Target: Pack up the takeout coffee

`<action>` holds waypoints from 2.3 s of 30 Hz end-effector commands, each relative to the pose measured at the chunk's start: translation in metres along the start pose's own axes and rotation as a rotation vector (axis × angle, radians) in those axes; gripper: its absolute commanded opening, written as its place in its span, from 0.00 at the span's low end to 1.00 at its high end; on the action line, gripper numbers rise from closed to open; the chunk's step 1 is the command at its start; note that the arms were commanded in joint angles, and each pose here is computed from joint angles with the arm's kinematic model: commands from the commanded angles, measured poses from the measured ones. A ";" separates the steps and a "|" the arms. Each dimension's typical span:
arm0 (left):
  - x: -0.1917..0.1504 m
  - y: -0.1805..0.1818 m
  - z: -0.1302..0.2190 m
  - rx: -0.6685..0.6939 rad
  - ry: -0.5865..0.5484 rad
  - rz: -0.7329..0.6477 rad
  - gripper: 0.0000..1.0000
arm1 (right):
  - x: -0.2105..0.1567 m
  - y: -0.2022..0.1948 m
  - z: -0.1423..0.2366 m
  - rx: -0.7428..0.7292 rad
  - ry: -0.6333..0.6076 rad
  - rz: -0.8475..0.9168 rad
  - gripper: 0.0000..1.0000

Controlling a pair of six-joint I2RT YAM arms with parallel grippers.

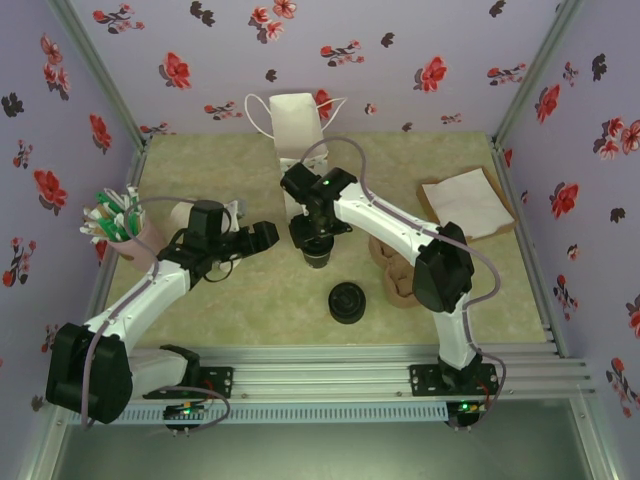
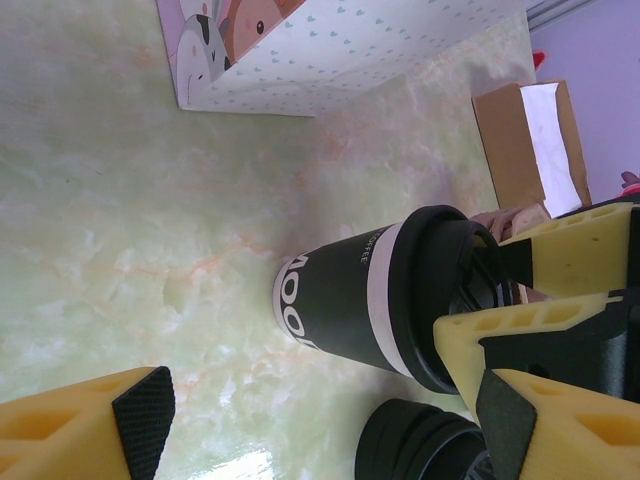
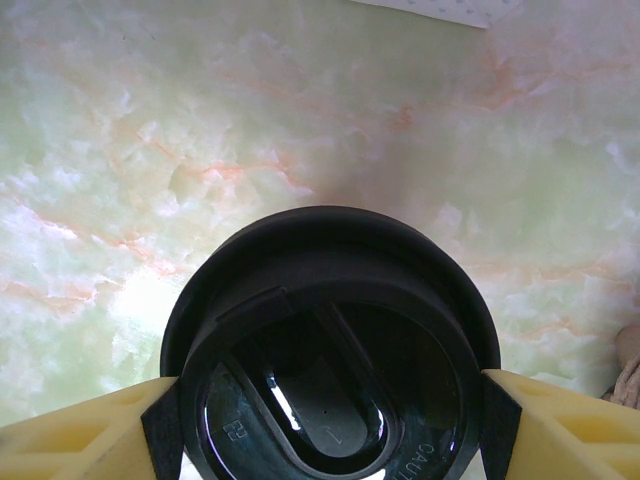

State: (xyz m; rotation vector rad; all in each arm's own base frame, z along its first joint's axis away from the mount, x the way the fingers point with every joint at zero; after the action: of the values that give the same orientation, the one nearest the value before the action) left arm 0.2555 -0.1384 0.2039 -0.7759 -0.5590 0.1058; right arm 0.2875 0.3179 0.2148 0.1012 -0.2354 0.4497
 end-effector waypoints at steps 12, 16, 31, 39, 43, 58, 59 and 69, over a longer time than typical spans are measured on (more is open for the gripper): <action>0.002 0.002 -0.002 -0.001 0.004 -0.015 0.82 | -0.024 -0.002 -0.043 -0.066 0.134 0.004 0.74; 0.002 0.002 -0.002 -0.001 0.005 -0.014 0.82 | -0.028 -0.002 -0.049 -0.058 0.148 -0.003 0.74; 0.001 0.002 -0.002 -0.001 0.005 -0.010 0.82 | -0.043 -0.002 -0.058 -0.041 0.162 -0.034 0.74; 0.003 0.002 -0.002 -0.001 0.007 -0.006 0.82 | -0.024 0.002 -0.014 -0.008 0.049 -0.032 0.83; 0.003 0.001 -0.003 -0.001 0.011 -0.004 0.82 | -0.017 0.006 -0.004 0.019 0.019 -0.028 0.86; 0.007 -0.002 -0.007 -0.009 0.022 0.000 0.81 | -0.011 0.006 0.014 0.070 -0.022 -0.015 0.95; 0.007 -0.003 -0.007 -0.011 0.024 -0.002 0.81 | -0.011 0.005 0.015 0.070 -0.026 -0.018 0.96; 0.010 -0.016 -0.017 -0.031 0.044 -0.023 0.77 | -0.017 -0.009 0.029 0.106 -0.070 -0.057 0.97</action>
State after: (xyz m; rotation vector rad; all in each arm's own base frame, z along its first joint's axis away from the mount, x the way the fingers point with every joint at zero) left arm 0.2664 -0.1505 0.2006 -0.7771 -0.5185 0.0890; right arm 0.2757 0.3079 0.2190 0.1820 -0.2417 0.4148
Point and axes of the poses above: each hand's point on the last joint's axis, 136 mm out from that joint toward the fingers, its own z axis back along the fingers, its own y axis along the line the jaws close on, x = y × z, the point moved 8 cm from there along z, back along the fingers, and after that the axes turned 2 degrees about z, right-handed, at the moved point
